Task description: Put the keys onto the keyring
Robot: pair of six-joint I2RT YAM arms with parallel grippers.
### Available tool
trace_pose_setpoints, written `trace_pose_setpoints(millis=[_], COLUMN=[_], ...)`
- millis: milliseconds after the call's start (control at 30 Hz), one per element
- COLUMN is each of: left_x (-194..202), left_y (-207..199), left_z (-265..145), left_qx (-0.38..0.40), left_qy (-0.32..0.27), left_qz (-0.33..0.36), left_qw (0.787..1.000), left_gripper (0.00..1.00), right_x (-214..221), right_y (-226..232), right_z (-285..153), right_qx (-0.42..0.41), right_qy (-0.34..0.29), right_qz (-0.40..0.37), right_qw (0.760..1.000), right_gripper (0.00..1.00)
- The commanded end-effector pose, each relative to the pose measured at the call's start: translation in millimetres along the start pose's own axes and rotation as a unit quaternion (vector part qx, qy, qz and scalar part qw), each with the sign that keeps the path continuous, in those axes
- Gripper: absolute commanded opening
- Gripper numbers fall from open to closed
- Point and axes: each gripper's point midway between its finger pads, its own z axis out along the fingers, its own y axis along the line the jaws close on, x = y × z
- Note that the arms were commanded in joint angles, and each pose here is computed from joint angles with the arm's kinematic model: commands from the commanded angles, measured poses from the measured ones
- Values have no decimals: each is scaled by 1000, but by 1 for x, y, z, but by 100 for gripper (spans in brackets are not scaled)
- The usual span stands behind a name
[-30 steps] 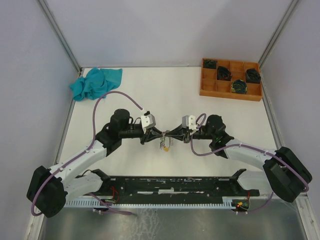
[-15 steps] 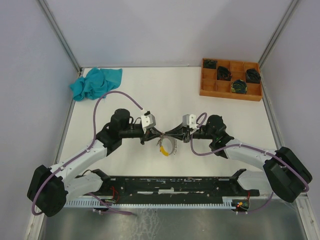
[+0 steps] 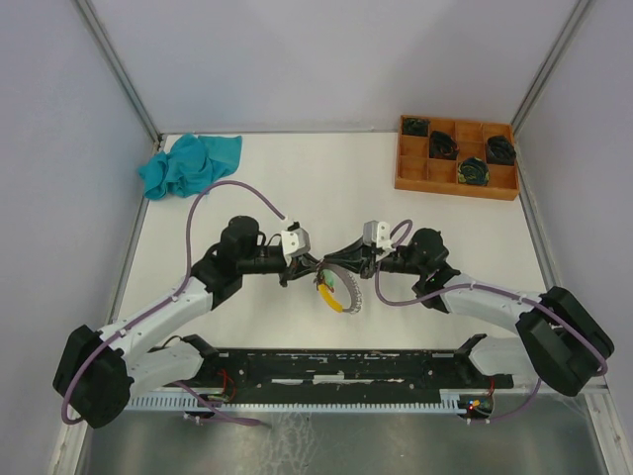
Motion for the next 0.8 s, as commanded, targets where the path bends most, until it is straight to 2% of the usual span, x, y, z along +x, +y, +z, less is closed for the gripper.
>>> trace_pose_setpoints(millis=[0, 200, 367, 467, 767], left_x=[-19, -31, -37, -40, -47], left_y=[-2, 21, 22, 21, 7], left_z=[-3, -24, -37, -38, -22], left_qx=[-5, -111, -141, -141, -75], left_qy=[-20, -40, -62, -70, -87], left_qz=[35, 57, 85, 92, 76], left_qw=[999, 991, 984, 983, 990], left_gripper=[16, 29, 36, 36, 33], right_x=[-34, -19, -10, -8, -7], right_y=[-14, -12, -10, -9, -7], right_z=[5, 1, -2, -2, 0], right_qx=[20, 21, 20, 18, 8], right_qy=[-60, -33, -10, -6, -8], right_qz=[-48, -46, -41, -39, -31], right_qw=[997, 998, 999, 999, 999], right_gripper=[1, 1, 1, 1, 1])
